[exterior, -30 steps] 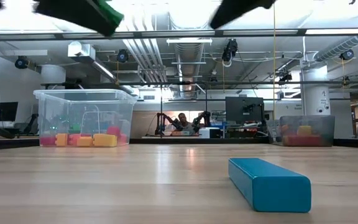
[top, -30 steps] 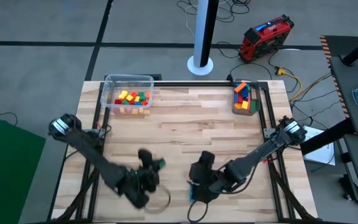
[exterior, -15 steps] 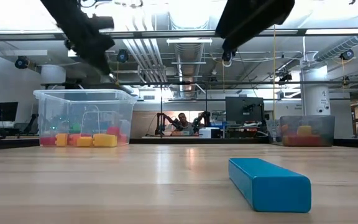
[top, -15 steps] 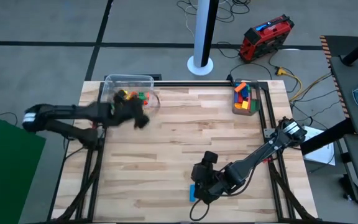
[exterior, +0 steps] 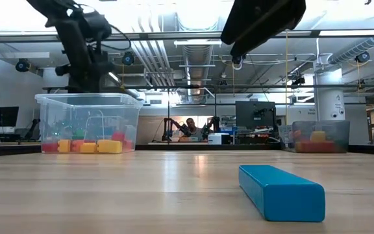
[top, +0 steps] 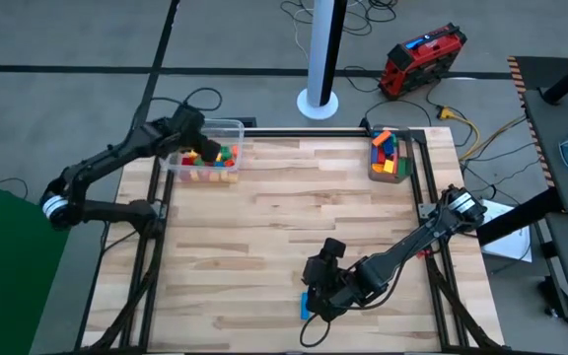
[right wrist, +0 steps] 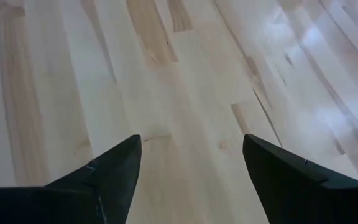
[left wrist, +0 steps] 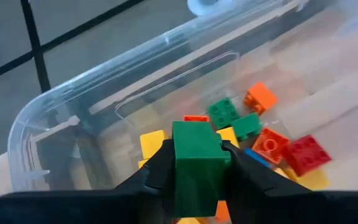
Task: Sort blocks by size
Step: Put the green square game piece into the transparent bin, then put the blue rectangular wooden block into the black bin
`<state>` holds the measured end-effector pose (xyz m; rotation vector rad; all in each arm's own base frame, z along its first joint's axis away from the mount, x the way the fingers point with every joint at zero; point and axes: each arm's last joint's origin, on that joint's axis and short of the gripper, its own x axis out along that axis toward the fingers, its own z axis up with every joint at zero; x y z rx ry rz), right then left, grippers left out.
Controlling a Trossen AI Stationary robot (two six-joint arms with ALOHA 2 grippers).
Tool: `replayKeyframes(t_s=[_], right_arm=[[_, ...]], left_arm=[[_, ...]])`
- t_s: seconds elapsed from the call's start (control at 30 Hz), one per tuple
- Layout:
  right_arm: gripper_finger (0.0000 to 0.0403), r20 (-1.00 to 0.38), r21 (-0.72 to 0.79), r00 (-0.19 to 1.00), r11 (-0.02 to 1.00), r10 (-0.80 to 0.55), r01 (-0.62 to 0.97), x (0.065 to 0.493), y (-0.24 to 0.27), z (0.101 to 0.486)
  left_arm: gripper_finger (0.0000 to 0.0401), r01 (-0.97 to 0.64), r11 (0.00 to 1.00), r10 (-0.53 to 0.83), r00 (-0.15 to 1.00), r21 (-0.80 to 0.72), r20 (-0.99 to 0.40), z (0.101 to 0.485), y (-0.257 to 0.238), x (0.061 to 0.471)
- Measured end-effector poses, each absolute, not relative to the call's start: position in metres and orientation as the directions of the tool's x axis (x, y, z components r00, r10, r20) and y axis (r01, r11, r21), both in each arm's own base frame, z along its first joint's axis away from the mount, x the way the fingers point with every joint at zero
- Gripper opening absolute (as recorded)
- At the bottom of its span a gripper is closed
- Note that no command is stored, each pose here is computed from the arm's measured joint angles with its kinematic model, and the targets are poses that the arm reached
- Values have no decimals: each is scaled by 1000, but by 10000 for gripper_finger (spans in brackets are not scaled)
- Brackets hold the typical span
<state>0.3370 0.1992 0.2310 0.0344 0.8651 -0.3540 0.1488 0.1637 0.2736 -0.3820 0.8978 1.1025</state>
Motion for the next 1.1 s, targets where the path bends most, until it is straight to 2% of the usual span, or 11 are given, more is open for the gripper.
replayKeyframes(t_s=[0.17,0.4,0.53,0.67,0.87,1.1], right_arm=[[282,-750,-110,595,941,-290,321,337,199,231],[284,-750,-91,594,935,-290,342,337,199,230],[273,-749,-140,598,951,-284,276,334,204,227],[260,-744,-155,623,969,-242,192,330,213,220],[247,-758,-134,625,982,-186,130,330,225,207],[268,-780,-159,596,981,-192,108,333,233,184]], left_arm=[[133,-881,430,590,109,197,-800,263,169,155],[190,-841,501,589,159,204,-792,266,156,165],[198,-813,561,584,254,157,-771,272,130,176],[198,-741,661,550,371,118,-748,272,93,190],[199,-634,757,555,499,157,-665,266,25,207],[199,-526,830,526,635,182,-565,258,-51,207]])
